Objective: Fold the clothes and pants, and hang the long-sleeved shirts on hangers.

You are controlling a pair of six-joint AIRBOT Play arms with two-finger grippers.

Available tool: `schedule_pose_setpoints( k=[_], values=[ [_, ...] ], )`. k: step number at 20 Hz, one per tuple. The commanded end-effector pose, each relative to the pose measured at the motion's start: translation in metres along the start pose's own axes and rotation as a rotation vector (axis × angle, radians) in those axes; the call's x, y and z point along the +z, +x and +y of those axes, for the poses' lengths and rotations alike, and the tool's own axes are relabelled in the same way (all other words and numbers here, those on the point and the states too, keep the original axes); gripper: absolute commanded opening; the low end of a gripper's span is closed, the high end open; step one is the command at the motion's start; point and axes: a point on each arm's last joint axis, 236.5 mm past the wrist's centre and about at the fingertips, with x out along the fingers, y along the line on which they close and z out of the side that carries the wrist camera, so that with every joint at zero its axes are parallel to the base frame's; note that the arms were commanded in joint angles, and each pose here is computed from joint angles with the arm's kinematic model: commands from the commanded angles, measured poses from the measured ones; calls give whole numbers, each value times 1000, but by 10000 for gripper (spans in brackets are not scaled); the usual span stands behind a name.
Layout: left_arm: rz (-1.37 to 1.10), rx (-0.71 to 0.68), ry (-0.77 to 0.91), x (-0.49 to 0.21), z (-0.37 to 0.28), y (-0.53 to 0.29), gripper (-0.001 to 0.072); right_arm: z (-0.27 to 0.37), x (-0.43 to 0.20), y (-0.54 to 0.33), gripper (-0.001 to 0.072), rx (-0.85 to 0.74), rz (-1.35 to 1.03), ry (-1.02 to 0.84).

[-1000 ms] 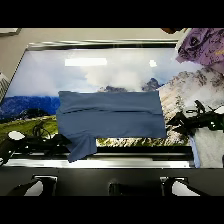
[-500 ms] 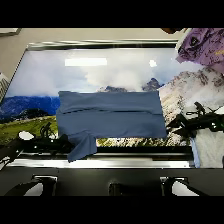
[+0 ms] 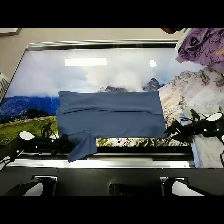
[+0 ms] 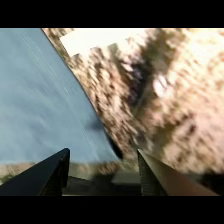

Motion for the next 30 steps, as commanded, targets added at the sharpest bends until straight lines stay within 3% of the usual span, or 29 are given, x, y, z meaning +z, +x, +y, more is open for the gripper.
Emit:
schedule_pose_setpoints(
  k=[1,3,5,7,9,10,13,17,20,24,30],
  values=[
    [15,0,1,-3,0,0,17,11,11,15,479,80,-21,8],
    [16,-1,0,-4,0,0,17,10,6,23,465,89,22,20],
    [18,-1,0,-4,0,0,17,9,-1,28,367,96,59,30],
    [18,-1,1,-4,0,0,17,11,-1,27,250,104,60,32],
    [13,-1,10,-2,-2,-3,17,19,-1,26,48,138,59,33],
    [14,0,19,-1,-3,-7,16,24,-2,24,30,154,62,32],
    [8,127,3,1,20,-42,15,26,-13,6,29,124,57,18],
    [-81,264,-2,-11,45,-99,15,7,-42,-33,29,-40,45,-12],
    [-170,227,60,-20,27,-116,14,11,-54,-60,28,-80,-19,-73],
    [-274,133,123,3,-7,-127,14,47,-41,-66,28,54,-109,-138],
    [-311,128,158,68,-30,-136,14,69,1,-59,28,167,-203,-177]
  ],
)
